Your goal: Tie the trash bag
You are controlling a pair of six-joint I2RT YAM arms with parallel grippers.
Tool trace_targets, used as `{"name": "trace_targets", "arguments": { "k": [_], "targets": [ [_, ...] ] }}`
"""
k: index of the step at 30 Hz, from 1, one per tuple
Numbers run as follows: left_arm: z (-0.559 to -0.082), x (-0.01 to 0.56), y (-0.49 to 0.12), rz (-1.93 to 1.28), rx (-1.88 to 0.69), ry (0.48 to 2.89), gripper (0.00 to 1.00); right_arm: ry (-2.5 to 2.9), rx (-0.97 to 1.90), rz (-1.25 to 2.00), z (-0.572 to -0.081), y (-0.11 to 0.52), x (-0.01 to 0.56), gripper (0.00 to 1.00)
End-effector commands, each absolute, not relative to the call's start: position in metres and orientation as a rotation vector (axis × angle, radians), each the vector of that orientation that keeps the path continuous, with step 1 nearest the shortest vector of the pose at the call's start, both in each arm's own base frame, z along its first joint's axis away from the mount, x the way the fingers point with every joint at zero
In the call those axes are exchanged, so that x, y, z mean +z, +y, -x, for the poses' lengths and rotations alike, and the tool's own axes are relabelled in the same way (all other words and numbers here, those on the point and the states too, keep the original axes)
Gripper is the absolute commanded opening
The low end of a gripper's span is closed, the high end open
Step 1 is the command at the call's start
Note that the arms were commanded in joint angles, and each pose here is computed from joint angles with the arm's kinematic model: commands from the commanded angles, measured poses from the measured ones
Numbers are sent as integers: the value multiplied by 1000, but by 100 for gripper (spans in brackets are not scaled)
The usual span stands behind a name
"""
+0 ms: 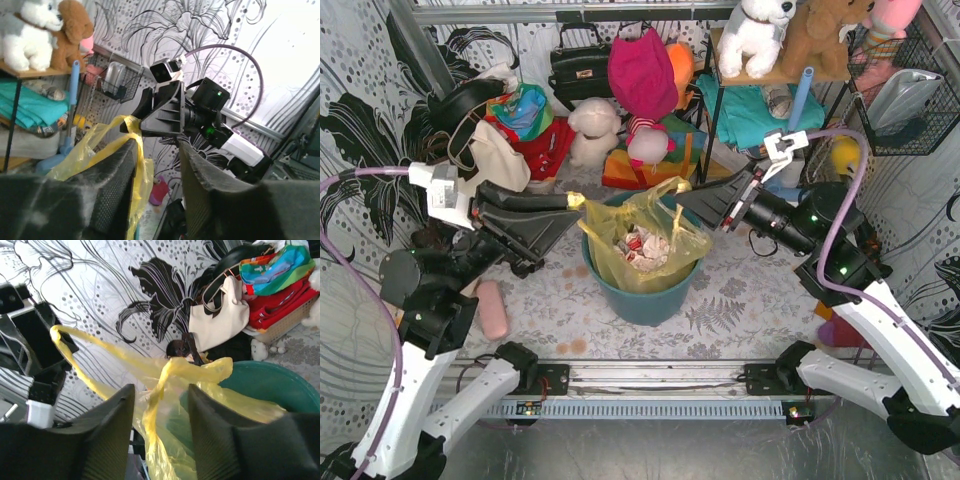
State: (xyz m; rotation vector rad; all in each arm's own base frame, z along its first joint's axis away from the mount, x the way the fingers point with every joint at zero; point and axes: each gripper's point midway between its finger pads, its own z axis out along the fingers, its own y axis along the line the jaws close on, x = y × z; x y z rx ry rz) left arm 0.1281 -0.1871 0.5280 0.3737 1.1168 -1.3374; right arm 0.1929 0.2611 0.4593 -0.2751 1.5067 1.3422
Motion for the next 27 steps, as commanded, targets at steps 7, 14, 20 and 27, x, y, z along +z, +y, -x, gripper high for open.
{"name": "trace_targets", "arguments": {
  "k": [7, 14, 20, 27],
  "targets": [
    [-148, 509, -201, -334, -1387, 1329, 75, 1589, 1463, 376, -184, 284, 458, 68],
    [-149, 486, -219, -401, -1494, 1428, 79, 1545, 1594, 459, -172, 298, 464, 60],
    [-148, 516, -225, -456, -1561, 1321, 76, 1458, 1628, 463, -174, 302, 490, 56],
    [-172, 618, -220, -442, -1403, 1196, 75, 1158, 1586, 439, -183, 294, 600, 53]
  ]
}}
